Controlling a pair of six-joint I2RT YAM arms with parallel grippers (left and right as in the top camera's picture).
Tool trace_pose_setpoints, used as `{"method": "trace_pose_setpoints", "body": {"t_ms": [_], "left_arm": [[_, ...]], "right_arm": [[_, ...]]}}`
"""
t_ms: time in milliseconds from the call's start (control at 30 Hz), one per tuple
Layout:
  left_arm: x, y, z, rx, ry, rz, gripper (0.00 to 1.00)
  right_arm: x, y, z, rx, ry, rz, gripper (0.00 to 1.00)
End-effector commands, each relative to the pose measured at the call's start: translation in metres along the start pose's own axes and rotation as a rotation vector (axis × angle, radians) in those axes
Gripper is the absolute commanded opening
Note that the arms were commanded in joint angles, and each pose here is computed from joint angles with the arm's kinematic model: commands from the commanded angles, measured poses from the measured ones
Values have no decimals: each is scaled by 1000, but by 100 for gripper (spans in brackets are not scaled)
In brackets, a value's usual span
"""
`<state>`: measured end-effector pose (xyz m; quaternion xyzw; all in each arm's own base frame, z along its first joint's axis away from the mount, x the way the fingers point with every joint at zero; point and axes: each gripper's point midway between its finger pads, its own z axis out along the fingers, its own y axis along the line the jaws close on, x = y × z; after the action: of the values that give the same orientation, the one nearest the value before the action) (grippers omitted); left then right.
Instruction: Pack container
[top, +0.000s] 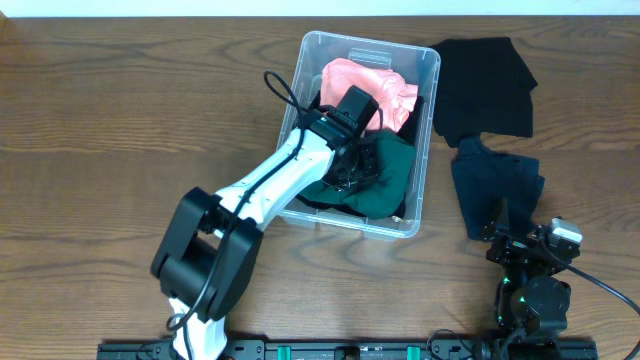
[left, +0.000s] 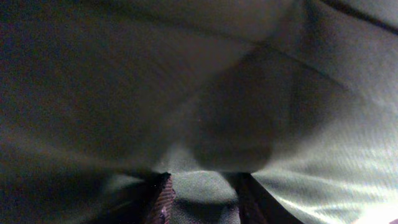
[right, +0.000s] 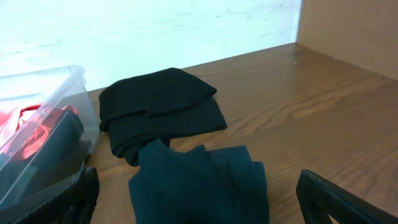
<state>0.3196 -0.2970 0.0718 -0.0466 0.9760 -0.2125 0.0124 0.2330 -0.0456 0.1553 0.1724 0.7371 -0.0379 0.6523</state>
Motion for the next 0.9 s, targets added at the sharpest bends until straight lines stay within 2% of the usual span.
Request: {"method": "trace_pose_setpoints", "body": {"t_ms": [0, 133, 233, 400, 600, 700, 867], "left_arm": [[-1, -12, -37, 32, -81, 39, 37], [-8, -22, -83, 44, -229, 74, 37], [-16, -24, -110, 24, -346, 115, 41], [-31, -36, -120, 47, -432, 191, 41], [-39, -53, -92, 72, -427, 283, 41], [-37, -51, -59, 30, -378, 346, 41], [-30, -30, 3, -38, -251, 348, 41]], "right_arm": [[1, -1, 0, 4, 0, 10, 99], [1, -1, 0, 4, 0, 11, 99], [1, -1, 0, 4, 0, 11, 99], [1, -1, 0, 4, 0, 11, 99], [1, -1, 0, 4, 0, 11, 99], [1, -1, 0, 4, 0, 11, 99], [1, -1, 0, 4, 0, 11, 99]]}}
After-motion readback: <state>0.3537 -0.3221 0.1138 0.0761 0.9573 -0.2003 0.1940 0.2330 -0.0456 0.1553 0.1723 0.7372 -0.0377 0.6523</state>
